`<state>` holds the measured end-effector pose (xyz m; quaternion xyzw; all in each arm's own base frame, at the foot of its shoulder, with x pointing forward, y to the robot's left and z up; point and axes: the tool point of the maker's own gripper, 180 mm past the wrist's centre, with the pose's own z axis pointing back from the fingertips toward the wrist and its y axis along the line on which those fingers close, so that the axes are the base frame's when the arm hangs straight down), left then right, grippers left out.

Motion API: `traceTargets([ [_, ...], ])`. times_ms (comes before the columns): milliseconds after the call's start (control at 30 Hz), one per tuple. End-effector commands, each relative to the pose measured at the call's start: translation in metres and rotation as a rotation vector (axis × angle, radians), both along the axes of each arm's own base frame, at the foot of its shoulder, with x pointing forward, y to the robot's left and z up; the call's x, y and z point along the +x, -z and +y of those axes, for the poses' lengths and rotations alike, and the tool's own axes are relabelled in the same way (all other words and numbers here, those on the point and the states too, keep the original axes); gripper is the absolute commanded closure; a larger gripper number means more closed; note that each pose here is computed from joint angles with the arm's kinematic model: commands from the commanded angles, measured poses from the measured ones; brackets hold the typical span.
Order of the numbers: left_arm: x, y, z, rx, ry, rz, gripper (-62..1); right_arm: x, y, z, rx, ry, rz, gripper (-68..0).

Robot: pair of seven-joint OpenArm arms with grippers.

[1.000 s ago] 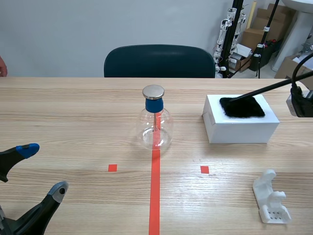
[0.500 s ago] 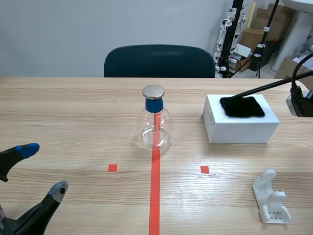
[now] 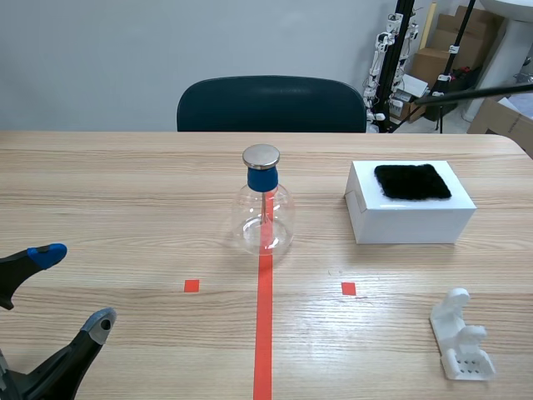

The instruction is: Do the electroscope experiment. rub the rod on the fur

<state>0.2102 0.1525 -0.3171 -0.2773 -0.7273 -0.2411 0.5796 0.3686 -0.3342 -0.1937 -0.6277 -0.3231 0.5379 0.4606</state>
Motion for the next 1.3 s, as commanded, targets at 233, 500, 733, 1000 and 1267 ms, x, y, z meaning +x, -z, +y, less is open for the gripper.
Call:
traceTargets([
  [233,0.001,-0.006,0.003,-0.012,-0.005,-0.020,-62.3,-0.042,-0.044,0.051,0.140,-0.087,-0.157,-2.4],
  [500,0.001,-0.006,0.003,-0.012,-0.005,-0.020,-62.3,-0.090,-0.024,0.107,0.237,-0.217,-0.128,-2.4],
  [733,0.001,-0.006,0.003,-0.012,-0.005,-0.020,-62.3,-0.124,0.006,0.133,0.337,-0.268,-0.020,-2.4],
  [1000,0.001,-0.006,0.003,-0.012,-0.005,-0.020,-62.3,-0.159,0.002,0.156,0.365,-0.312,-0.057,-2.4],
  [1267,0.001,-0.006,0.003,-0.012,-0.005,-0.020,-62.3,-0.183,-0.005,0.179,0.408,-0.365,-0.040,-2.4],
])
